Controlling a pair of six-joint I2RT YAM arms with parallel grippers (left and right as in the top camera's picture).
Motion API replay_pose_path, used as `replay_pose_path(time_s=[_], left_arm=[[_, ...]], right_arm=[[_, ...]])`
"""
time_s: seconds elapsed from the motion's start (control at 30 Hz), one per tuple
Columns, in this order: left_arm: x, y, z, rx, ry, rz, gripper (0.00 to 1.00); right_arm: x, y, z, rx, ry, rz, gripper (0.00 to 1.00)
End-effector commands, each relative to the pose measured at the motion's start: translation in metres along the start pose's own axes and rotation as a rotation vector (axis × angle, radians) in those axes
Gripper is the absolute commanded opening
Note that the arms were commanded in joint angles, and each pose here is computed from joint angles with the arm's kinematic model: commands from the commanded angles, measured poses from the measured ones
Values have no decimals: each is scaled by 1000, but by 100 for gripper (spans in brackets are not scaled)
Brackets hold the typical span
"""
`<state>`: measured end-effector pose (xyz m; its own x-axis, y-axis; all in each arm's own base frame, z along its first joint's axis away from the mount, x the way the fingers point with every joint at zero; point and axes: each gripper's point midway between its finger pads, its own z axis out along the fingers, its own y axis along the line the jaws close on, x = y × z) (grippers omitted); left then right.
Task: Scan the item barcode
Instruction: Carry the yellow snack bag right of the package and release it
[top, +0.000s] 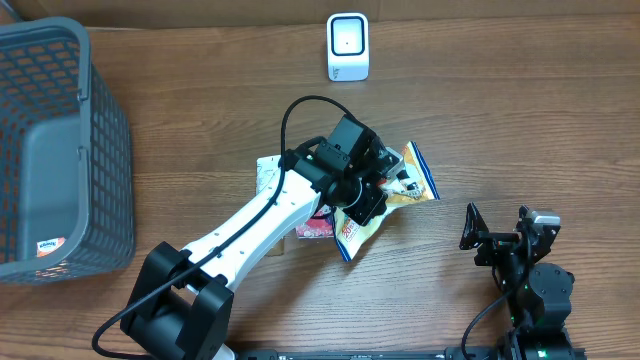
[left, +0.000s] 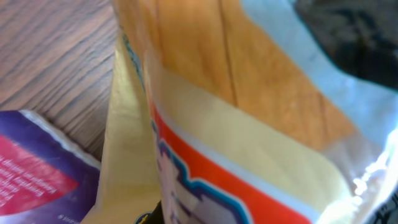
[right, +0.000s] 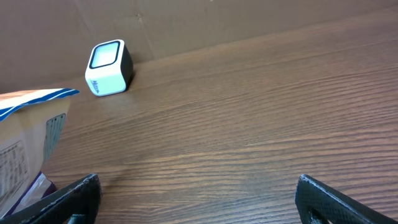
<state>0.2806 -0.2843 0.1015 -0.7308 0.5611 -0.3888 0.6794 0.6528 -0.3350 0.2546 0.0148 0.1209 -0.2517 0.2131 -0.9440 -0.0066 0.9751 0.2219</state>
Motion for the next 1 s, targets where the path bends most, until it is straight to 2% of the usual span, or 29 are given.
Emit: replay_pose_path(time_s=[0.0, 0.03, 0.07, 0.1, 0.13, 0.2, 0.27, 0.3, 0.33, 0.43, 0.57, 0.7, 0.83, 0.97], left_arm=[[-6, 8, -5, -44, -25, -47, 8], [-6, 8, -5, -44, -25, -46, 12], [-6, 8, -5, -44, -24, -47, 26], [-6, 8, -5, -44, -25, -47, 33], [-6, 8, -5, -44, -26, -47, 36], [-9, 7, -8, -44, -38, -42, 54], [-17, 5, -15, -51, -65, -31, 77], [-22, 4, -20, -51, -82, -25, 96], [-29, 1, -27, -51, -104, -17, 100], [-53, -2, -58, -60, -187, 0, 100], [-85, -1, -124, -108, -306, -5, 100], [-95, 27, -214, -293, -406, -79, 100], [-71, 73, -327, -559, -517, -274, 100], [-18, 122, -433, -797, -673, -571, 100]], right_arm=[[3, 2, 1, -10, 2, 2, 100], [3, 2, 1, -10, 2, 2, 100], [3, 2, 1, -10, 2, 2, 100], [3, 2, 1, -10, 2, 2, 100], [3, 2, 1, -10, 3, 2, 100], [3, 1, 1, -10, 3, 2, 100], [3, 1, 1, -10, 3, 2, 100], [3, 1, 1, -10, 3, 2, 100], [3, 1, 1, -10, 4, 2, 100], [3, 1, 1, -9, 5, 2, 100], [4, 1, 1, -9, 7, 2, 100], [4, 1, 1, -9, 7, 2, 100], [4, 1, 1, -9, 7, 2, 100], [4, 1, 1, -10, 7, 2, 100]])
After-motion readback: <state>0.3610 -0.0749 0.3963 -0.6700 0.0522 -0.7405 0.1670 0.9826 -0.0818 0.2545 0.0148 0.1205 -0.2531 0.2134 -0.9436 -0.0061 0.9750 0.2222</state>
